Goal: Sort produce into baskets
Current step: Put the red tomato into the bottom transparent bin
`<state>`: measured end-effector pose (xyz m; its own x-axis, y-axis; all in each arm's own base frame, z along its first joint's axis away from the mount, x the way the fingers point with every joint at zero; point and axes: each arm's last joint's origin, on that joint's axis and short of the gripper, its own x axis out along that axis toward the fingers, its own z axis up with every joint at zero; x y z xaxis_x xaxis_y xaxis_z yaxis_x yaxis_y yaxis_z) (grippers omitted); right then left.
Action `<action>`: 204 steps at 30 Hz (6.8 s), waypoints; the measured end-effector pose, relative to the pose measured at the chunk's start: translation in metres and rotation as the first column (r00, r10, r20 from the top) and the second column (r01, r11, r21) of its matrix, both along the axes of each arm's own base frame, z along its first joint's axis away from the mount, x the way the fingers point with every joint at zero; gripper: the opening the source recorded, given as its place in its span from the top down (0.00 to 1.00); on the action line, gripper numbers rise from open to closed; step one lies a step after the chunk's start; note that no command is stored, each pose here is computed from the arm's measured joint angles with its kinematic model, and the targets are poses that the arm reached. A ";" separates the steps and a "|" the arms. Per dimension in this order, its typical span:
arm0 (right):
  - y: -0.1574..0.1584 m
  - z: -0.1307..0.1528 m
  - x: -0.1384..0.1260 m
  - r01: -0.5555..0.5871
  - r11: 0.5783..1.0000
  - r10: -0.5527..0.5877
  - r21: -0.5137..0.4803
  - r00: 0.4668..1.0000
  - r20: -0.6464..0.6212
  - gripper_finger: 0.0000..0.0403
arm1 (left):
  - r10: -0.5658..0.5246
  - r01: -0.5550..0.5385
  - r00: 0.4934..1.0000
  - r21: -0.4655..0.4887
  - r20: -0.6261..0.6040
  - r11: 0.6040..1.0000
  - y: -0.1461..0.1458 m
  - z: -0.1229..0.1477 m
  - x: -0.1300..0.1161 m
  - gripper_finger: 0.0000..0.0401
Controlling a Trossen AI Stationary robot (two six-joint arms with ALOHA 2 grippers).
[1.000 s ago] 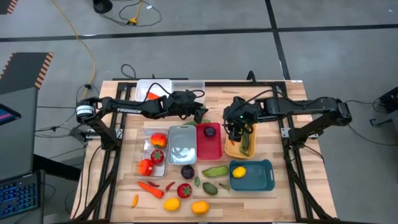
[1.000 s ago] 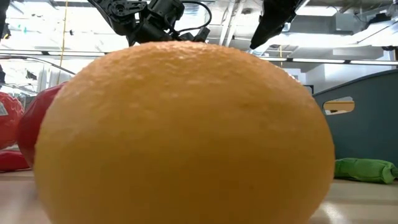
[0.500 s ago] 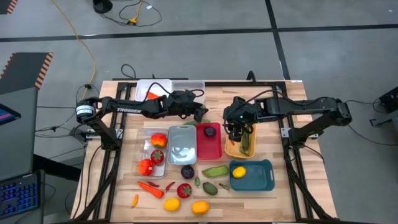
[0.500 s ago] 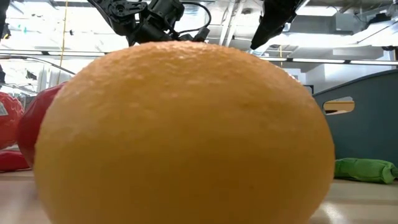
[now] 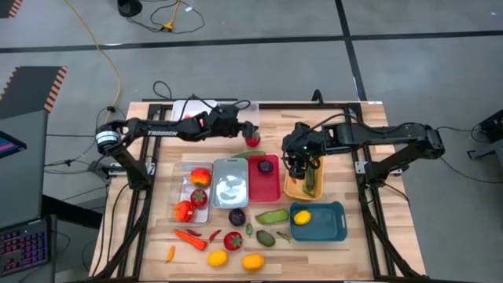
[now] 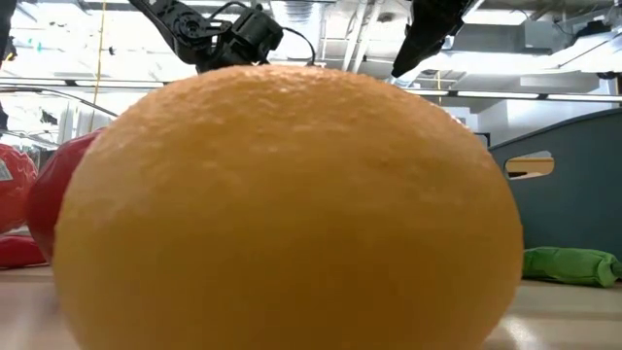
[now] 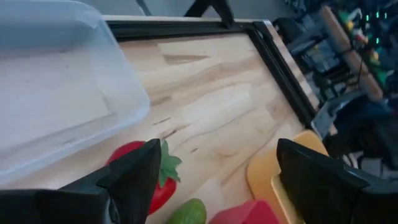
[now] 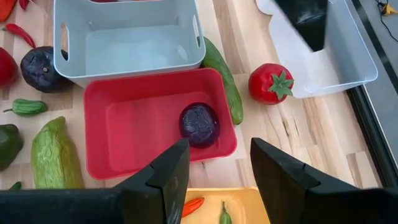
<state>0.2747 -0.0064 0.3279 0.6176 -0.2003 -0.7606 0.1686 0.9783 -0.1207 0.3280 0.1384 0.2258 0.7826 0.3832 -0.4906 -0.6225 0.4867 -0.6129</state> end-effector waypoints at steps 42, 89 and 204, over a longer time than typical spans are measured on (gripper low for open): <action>0.000 -0.002 -0.002 0.000 1.000 0.000 0.001 1.000 -0.027 0.51 | 0.091 -0.147 0.951 -0.173 -0.296 0.974 0.003 0.023 0.002 0.24; 0.000 -0.003 -0.004 0.001 1.000 -0.001 -0.002 0.999 -0.050 0.51 | -0.006 -0.079 0.948 -0.253 -0.318 0.964 0.024 -0.040 0.053 0.24; 0.000 -0.004 -0.004 0.001 1.000 -0.001 -0.002 0.998 -0.058 0.51 | 0.104 -0.164 0.925 -0.138 -0.365 0.977 0.032 -0.035 0.084 0.24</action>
<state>0.2704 -0.0062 0.3243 0.5719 -0.2021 -0.7950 0.1622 0.9779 -0.1319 0.4119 0.1704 0.1912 0.4934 0.3639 -0.7900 -0.8655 0.2954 -0.4045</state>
